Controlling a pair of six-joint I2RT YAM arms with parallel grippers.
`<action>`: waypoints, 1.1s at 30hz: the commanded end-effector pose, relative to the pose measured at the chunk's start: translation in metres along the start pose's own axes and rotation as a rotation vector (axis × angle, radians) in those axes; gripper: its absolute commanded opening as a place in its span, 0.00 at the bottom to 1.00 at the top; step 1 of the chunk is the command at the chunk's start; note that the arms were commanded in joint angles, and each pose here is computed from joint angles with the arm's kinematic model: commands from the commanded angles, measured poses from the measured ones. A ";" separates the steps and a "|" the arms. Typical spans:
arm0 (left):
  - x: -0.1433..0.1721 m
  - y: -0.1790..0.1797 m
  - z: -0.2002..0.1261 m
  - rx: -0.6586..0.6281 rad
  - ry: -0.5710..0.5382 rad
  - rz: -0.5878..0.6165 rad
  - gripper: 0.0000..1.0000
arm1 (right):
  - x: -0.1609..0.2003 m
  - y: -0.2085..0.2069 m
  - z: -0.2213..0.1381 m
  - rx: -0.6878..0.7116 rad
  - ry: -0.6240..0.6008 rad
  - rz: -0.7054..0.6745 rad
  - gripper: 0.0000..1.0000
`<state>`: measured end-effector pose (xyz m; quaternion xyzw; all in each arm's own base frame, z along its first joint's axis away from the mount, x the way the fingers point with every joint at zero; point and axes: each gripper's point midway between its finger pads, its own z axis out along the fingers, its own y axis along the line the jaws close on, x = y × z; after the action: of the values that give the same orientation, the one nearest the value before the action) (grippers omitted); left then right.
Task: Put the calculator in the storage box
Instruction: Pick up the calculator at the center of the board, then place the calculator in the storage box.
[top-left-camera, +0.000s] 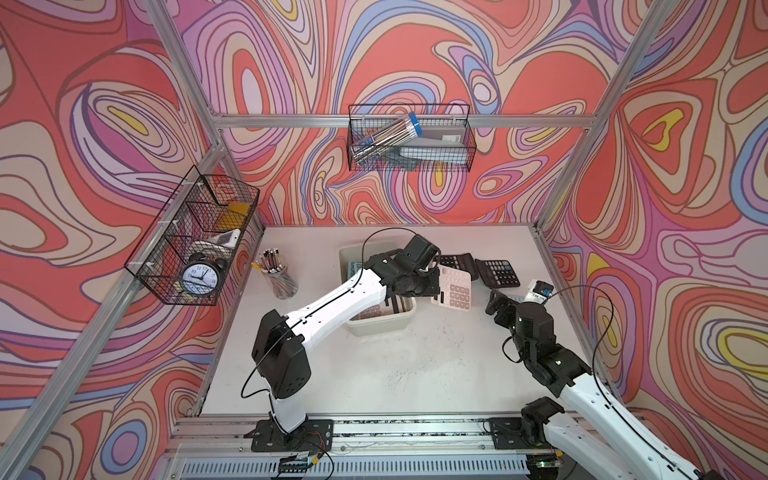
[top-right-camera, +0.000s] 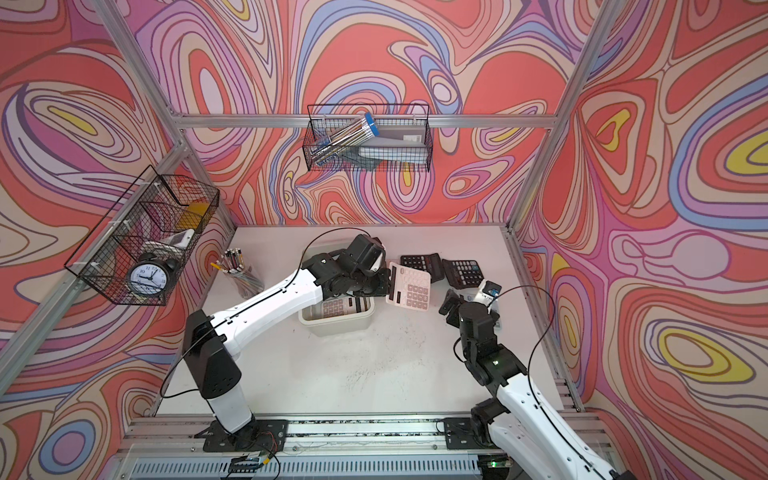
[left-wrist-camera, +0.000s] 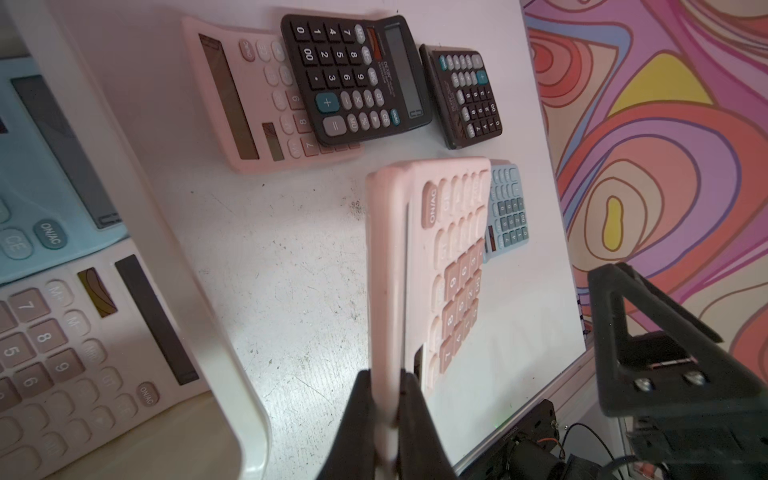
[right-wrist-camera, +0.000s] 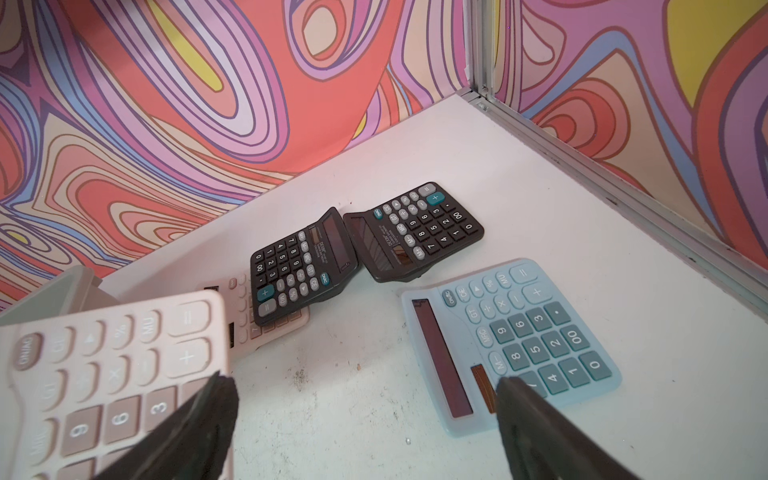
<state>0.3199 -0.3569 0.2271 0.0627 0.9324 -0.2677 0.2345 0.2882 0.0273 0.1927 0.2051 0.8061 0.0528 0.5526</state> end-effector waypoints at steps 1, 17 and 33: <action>-0.016 0.007 -0.024 0.012 -0.087 0.003 0.00 | 0.004 0.000 0.002 -0.005 0.009 0.001 0.98; -0.008 0.084 -0.101 -0.018 -0.187 -0.115 0.00 | 0.011 0.003 0.009 -0.008 0.035 -0.006 0.98; 0.030 0.156 -0.104 -0.213 -0.112 -0.180 0.00 | 0.016 0.007 0.013 -0.014 0.056 -0.015 0.98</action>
<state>0.2918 -0.1779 0.2234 -0.0653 0.9381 -0.2075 0.2696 0.2963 0.0369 0.1769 0.1931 0.8230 0.0574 0.5311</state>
